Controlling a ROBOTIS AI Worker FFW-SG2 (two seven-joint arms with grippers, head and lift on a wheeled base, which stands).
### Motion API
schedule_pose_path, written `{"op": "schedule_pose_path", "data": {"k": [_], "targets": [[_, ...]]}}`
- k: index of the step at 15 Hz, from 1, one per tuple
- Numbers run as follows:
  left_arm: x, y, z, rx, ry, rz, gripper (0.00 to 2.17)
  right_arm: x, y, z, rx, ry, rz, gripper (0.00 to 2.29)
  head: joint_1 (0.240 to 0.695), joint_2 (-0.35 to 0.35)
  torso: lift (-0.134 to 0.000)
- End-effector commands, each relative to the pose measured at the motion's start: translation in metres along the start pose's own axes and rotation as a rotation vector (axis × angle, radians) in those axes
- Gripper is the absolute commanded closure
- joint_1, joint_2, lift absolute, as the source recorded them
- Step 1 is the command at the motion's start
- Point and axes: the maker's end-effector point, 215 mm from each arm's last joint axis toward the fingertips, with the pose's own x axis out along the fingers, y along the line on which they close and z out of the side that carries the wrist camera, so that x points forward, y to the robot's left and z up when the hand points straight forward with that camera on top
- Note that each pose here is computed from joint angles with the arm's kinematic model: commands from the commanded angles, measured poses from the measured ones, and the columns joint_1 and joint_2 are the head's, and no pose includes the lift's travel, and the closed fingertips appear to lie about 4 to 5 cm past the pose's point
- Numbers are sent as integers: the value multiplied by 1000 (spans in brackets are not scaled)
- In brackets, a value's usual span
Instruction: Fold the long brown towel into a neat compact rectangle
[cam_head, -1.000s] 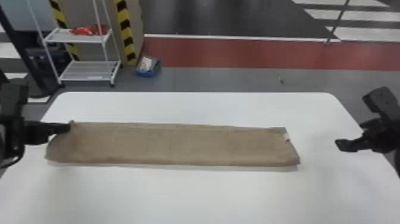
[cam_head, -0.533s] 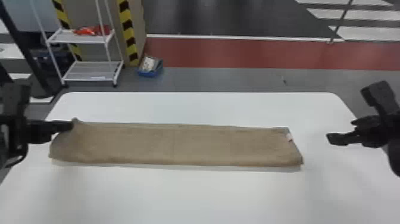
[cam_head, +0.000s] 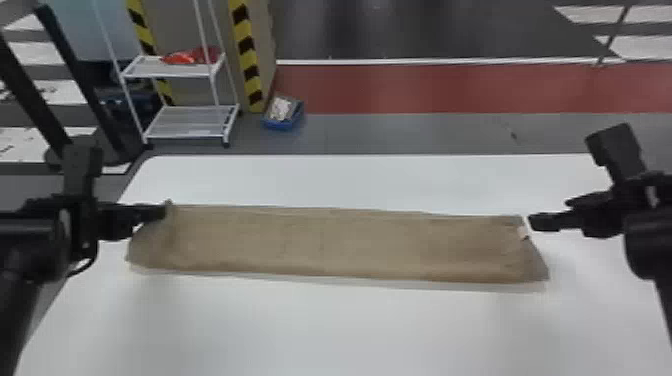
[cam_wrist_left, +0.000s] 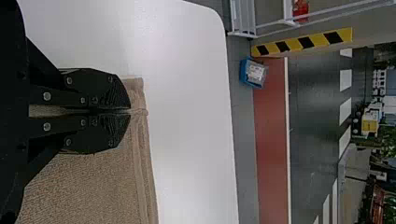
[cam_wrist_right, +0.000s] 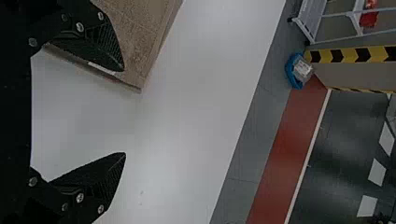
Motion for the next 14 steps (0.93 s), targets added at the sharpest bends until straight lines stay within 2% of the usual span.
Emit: {"op": "schedule_pose_path", "data": {"k": [1, 4, 14], "targets": [[-1, 1, -1, 2, 1, -1, 1085, 13, 26, -3, -13, 24, 36, 289, 695, 67, -124], [-1, 0, 0, 4, 1, -3, 1085, 23, 42, -9, -34, 52, 49, 404, 695, 89, -124], [-2, 1, -3, 5, 3, -2, 1085, 35, 55, -19, -48, 94, 58, 414, 695, 111, -124]]}}
